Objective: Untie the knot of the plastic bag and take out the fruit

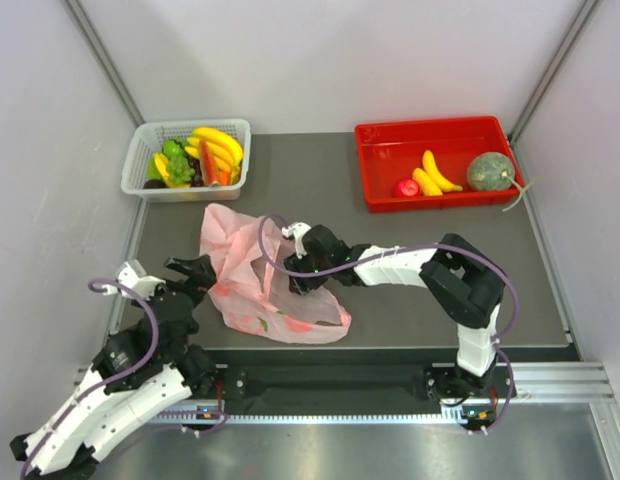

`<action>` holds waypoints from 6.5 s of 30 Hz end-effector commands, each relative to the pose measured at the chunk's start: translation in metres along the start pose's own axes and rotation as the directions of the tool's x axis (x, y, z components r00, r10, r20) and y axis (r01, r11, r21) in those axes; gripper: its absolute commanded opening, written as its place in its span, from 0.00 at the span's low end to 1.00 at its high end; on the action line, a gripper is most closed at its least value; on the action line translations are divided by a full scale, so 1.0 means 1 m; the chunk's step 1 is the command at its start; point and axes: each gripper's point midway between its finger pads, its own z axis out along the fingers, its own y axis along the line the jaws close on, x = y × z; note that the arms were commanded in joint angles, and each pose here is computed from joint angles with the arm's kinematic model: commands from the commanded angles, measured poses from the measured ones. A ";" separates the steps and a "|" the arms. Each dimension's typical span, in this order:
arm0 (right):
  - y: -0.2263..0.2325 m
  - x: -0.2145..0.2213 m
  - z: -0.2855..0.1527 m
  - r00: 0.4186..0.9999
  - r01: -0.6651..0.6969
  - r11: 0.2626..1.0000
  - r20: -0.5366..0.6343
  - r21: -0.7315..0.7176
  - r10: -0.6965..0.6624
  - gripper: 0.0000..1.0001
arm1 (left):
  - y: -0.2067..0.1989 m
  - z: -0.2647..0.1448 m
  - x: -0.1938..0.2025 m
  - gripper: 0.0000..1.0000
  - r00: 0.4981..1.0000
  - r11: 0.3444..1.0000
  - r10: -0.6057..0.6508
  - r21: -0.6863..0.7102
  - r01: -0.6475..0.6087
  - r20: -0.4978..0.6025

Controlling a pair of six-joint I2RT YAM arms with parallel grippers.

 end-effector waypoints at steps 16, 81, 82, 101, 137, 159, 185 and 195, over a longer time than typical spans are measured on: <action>-0.052 0.018 -0.052 0.999 -0.039 0.989 0.006 0.141 0.038 0.55 | -0.002 0.044 0.062 0.99 0.928 0.928 0.373 -0.018 -0.373 -0.013; -0.093 -0.105 -0.059 0.881 -0.343 0.919 0.407 0.195 0.242 1.00 | -0.058 0.055 0.269 0.00 0.477 0.764 0.476 0.616 0.193 -0.739; -0.093 -0.108 -0.057 0.878 -0.343 0.921 0.411 0.186 0.244 1.00 | -0.055 0.054 0.269 0.00 0.474 0.766 0.479 0.616 0.185 -0.739; -0.085 -0.117 0.002 0.919 -0.229 0.972 0.339 0.050 0.199 1.00 | -0.009 0.060 0.295 0.00 0.349 0.840 0.492 0.540 0.051 -0.798; -0.109 -0.056 -0.086 0.966 -0.218 0.951 0.190 0.219 0.177 0.41 | -0.015 0.079 0.278 0.00 0.445 0.859 0.479 0.508 -0.060 -0.757; -0.074 0.025 -0.110 0.989 -0.058 0.998 -0.137 0.034 0.062 0.62 | -0.055 0.111 0.230 0.00 0.608 0.881 0.443 0.446 -0.159 -0.659; -0.112 0.034 -0.117 0.997 -0.020 0.936 -0.060 0.351 0.044 1.00 | -0.068 0.081 0.256 0.00 0.619 0.845 0.499 0.499 -0.192 -0.606; -0.094 0.008 -0.151 0.999 -0.043 0.930 0.035 0.366 0.032 1.00 | -0.075 0.074 0.257 0.00 0.623 0.836 0.500 0.523 -0.167 -0.601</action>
